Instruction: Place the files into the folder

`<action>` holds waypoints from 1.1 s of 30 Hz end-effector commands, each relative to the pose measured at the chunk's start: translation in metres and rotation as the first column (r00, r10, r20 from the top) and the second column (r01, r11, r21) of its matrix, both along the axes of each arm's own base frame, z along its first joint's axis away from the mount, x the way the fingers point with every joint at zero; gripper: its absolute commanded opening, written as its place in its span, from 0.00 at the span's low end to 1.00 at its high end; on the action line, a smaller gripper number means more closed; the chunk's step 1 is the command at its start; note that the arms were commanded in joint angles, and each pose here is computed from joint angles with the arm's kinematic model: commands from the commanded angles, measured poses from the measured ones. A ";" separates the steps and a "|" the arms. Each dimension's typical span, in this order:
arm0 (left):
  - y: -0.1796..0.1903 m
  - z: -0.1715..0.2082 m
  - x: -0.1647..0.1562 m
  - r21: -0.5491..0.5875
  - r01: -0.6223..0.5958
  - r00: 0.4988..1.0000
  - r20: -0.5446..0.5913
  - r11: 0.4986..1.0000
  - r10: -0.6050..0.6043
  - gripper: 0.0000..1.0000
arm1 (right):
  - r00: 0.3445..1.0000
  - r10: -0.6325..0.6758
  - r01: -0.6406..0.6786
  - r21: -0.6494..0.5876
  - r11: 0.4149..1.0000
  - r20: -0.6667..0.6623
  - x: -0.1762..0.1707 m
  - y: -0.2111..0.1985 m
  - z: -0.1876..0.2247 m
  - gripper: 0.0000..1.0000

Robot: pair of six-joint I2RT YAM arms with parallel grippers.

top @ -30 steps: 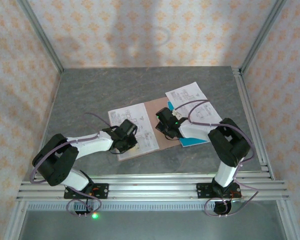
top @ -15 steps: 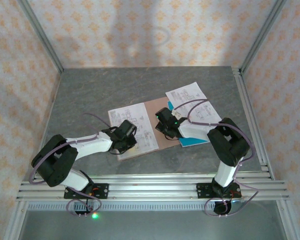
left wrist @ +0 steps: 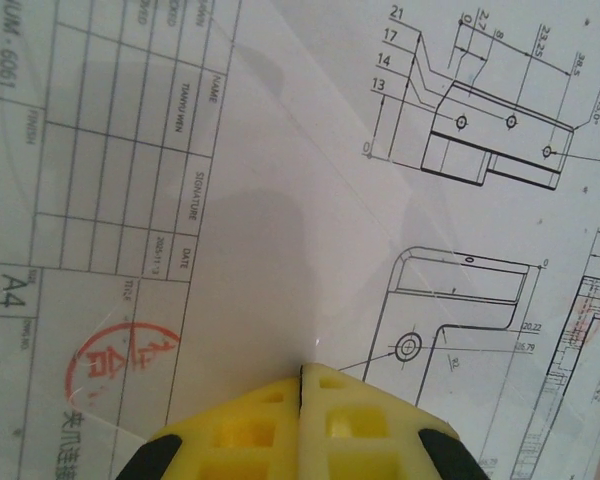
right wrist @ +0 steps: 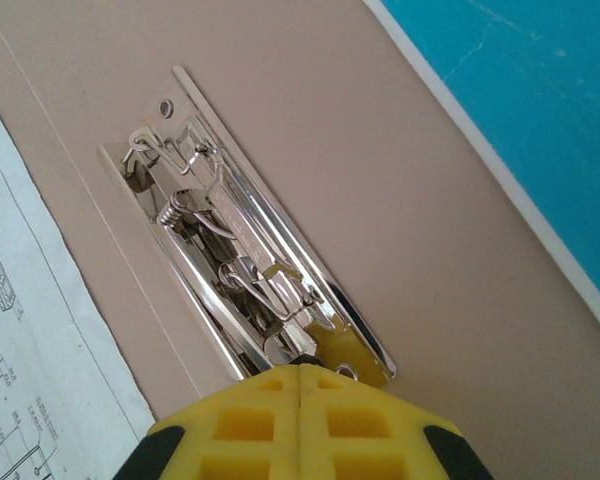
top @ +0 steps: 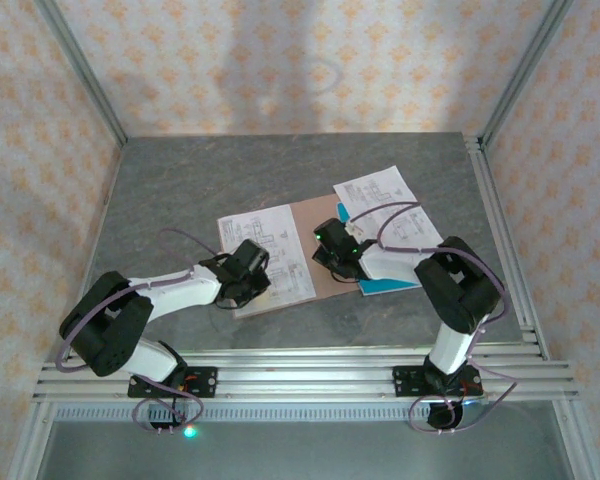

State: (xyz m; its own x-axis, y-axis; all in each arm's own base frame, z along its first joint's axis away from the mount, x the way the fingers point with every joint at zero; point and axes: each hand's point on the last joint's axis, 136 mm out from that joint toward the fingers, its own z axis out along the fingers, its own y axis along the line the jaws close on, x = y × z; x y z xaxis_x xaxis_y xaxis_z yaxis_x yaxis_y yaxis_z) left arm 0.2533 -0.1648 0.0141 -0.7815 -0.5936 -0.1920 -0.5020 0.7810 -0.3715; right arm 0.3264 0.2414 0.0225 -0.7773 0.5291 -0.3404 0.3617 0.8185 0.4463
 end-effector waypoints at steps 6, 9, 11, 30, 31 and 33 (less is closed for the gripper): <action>0.050 -0.030 -0.041 0.189 -0.029 0.987 -0.151 0.982 0.058 0.00 | 0.993 -0.036 0.011 -0.215 0.977 -0.113 -0.027 -0.067 -0.030 0.00; 0.049 -0.030 -0.040 0.187 -0.022 0.987 -0.153 0.982 0.052 0.00 | 0.999 0.019 -0.024 -0.112 0.993 -0.047 -0.016 -0.045 -0.006 0.03; 0.048 -0.029 -0.038 0.189 -0.018 0.987 -0.153 0.982 0.047 0.00 | 0.999 0.044 -0.043 -0.053 0.998 0.019 -0.007 -0.031 0.020 0.10; 0.087 -0.014 -0.029 0.304 0.049 0.983 -0.183 0.951 0.008 0.00 | 0.996 0.018 -0.028 0.120 0.992 0.086 -0.016 -0.020 0.062 0.33; 0.091 -0.011 -0.026 0.314 0.055 0.983 -0.186 0.948 0.004 0.00 | 0.996 0.013 -0.023 0.119 0.993 0.084 -0.019 -0.023 0.060 0.32; 0.097 -0.004 -0.020 0.337 0.068 0.983 -0.186 0.939 -0.004 0.00 | 0.997 0.007 -0.016 0.109 0.994 0.081 -0.024 -0.029 0.058 0.32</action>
